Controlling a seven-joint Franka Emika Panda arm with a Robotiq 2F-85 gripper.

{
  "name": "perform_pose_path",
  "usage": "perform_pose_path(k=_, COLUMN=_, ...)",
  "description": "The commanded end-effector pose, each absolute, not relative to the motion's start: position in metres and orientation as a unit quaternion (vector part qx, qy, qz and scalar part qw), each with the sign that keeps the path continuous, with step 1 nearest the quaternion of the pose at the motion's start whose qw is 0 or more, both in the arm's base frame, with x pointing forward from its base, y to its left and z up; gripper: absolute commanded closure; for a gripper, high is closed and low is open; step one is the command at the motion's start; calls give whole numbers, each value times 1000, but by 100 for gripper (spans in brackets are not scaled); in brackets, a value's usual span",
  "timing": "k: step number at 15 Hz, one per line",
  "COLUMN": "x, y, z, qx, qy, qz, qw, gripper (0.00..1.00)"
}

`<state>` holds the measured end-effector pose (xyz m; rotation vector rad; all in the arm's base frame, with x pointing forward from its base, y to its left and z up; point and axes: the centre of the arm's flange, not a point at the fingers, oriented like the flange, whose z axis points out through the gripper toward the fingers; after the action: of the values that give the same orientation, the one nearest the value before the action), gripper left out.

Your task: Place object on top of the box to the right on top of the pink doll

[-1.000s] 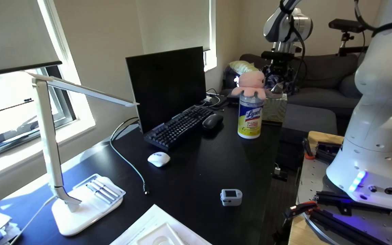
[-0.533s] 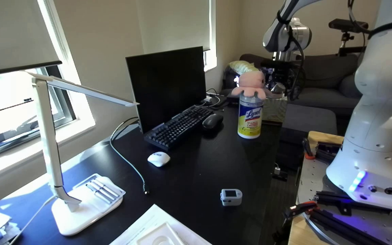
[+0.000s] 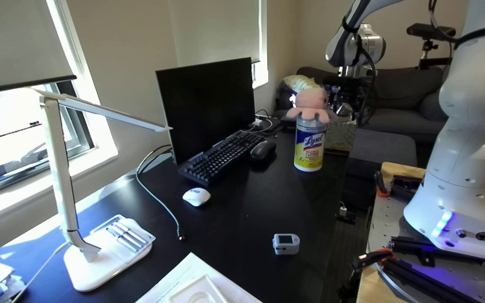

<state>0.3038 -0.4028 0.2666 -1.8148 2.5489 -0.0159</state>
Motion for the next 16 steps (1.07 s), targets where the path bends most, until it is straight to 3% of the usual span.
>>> perform_pose_path(k=1, x=298, y=-402, z=261, qx=-570, qy=821, qz=-14, qw=15, gripper=1)
perform_pose_path(k=10, x=284, y=-408, z=271, qx=-511, qy=855, qz=-50, qw=68, gripper=0)
perform_pose_path(k=16, x=288, y=-406, z=258, qx=-507, qy=859, qz=-33, qw=64, gripper=0)
